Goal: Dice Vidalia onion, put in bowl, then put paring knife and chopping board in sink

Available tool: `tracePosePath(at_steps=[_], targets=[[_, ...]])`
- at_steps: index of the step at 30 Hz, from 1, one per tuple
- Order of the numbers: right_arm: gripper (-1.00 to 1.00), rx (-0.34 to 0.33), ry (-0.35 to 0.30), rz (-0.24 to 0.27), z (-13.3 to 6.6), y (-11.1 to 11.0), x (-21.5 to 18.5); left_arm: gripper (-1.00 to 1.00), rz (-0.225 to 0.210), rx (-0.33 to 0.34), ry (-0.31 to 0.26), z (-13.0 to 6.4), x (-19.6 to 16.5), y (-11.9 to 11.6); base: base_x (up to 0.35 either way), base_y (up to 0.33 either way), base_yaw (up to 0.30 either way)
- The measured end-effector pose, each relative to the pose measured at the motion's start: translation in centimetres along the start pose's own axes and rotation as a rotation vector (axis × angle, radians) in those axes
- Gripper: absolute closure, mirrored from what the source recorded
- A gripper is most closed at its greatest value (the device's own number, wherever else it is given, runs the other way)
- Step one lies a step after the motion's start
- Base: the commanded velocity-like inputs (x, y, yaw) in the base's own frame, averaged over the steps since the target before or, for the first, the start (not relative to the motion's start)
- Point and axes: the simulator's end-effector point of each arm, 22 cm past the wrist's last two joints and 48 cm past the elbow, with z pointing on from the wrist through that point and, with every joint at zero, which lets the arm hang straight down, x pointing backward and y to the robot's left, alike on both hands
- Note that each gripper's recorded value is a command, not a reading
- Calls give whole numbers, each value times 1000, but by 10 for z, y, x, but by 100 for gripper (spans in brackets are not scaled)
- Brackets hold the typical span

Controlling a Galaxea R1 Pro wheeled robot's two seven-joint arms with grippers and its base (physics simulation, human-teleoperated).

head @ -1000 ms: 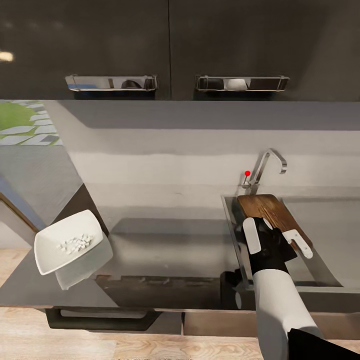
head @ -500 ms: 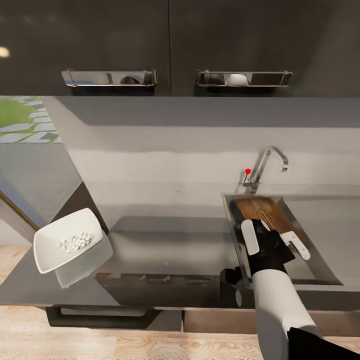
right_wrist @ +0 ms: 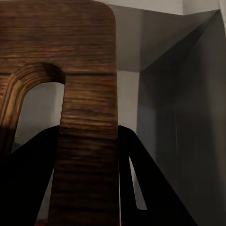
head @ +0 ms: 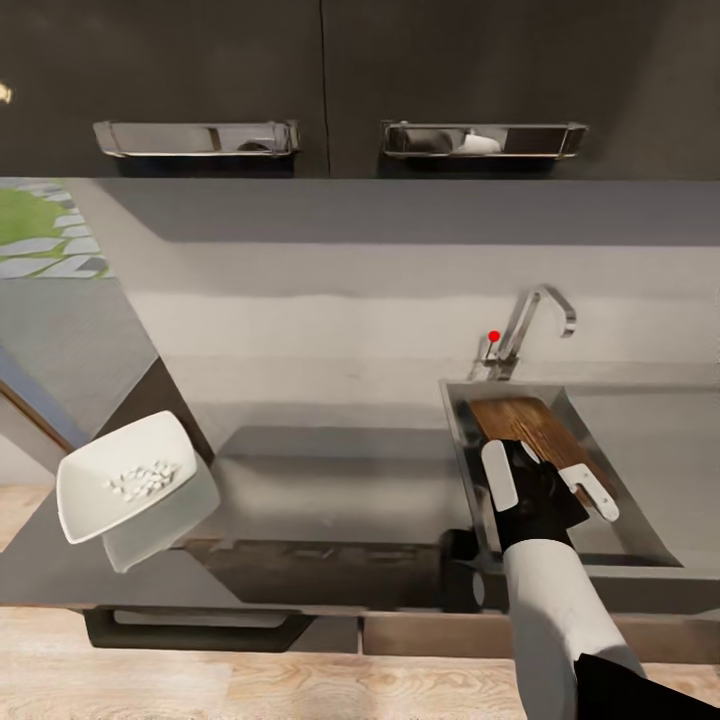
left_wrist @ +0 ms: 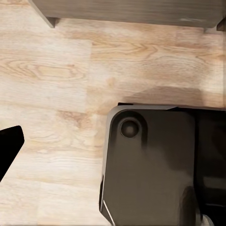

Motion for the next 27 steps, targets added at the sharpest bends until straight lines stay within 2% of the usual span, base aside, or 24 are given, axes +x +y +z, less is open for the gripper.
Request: tracePosePath(at_steps=[14, 20, 27], targets=[[100, 21, 9, -39, 10, -3, 17, -100, 2, -1, 22, -2, 7, 1, 0, -13, 0], [100, 28, 3, -28, 14, -4, 22, -100, 3, -2, 32, -3, 10, 1, 0, 0, 0], [100, 42, 10, -49, 20, -6, 32, -100, 5, -2, 43, -4, 14, 1, 0, -58, 0]])
